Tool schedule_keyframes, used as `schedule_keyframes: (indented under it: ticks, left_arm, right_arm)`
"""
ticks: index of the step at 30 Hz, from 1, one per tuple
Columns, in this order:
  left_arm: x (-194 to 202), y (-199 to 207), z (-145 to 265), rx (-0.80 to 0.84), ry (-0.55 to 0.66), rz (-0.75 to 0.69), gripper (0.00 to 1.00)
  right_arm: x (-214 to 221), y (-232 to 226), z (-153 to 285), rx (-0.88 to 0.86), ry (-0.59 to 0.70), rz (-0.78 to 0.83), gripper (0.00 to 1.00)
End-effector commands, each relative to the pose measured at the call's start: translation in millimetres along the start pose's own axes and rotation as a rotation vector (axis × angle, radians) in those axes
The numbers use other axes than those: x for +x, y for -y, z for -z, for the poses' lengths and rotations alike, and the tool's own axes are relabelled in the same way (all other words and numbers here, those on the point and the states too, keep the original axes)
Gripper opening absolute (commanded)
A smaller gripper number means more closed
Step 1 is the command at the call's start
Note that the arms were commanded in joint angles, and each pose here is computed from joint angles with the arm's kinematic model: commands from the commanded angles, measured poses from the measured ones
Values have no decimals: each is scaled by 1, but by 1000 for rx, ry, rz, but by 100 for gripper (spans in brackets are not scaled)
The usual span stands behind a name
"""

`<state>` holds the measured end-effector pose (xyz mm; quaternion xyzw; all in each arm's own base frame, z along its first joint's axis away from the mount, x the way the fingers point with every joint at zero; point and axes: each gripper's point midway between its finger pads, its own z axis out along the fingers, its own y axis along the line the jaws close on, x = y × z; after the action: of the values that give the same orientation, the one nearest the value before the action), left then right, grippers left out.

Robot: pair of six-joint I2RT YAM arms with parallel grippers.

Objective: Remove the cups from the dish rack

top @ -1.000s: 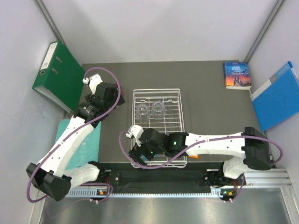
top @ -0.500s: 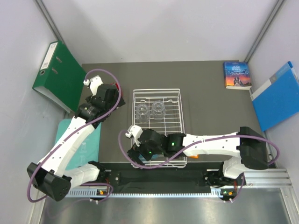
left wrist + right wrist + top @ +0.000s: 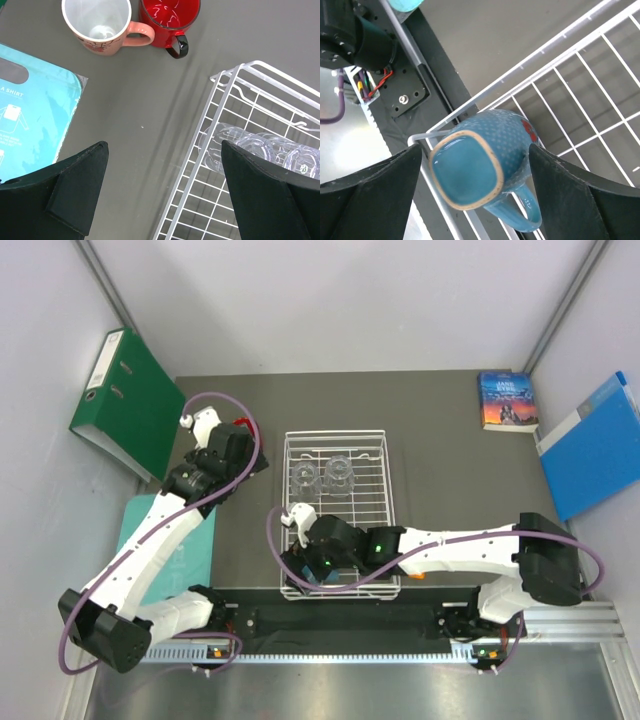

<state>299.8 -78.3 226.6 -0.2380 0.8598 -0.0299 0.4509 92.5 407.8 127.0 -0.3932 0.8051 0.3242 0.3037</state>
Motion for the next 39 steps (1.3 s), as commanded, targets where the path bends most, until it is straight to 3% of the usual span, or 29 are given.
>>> schedule_keyframes:
  ticks: [1,8,12,20,26,29,39]
  left_arm:
    - [-9,9,4,41,37,40,99]
    - [-5,9,2,41,28,34,99]
    - [-4,8,1,38,26,30,99]
    - [-3,6,0,32,25,21,99]
    - [0,6,-3,30,18,16,99]
    - [1,8,-4,33,15,15,99]
    - [-6,12,-5,39,32,19,99]
  right_arm:
    - [-14,3,5,0,70,-66,85]
    - [-1,11,0,34,34,-82,78]
    - [9,19,-5,79,-9,-82,68]
    - [37,35,-10,165,-118,-59,64]
    - [45,44,-7,213,-146,-55,29]
    - [36,49,-1,256,-133,-43,2]
    - [-1,58,31,346,-83,22,0]
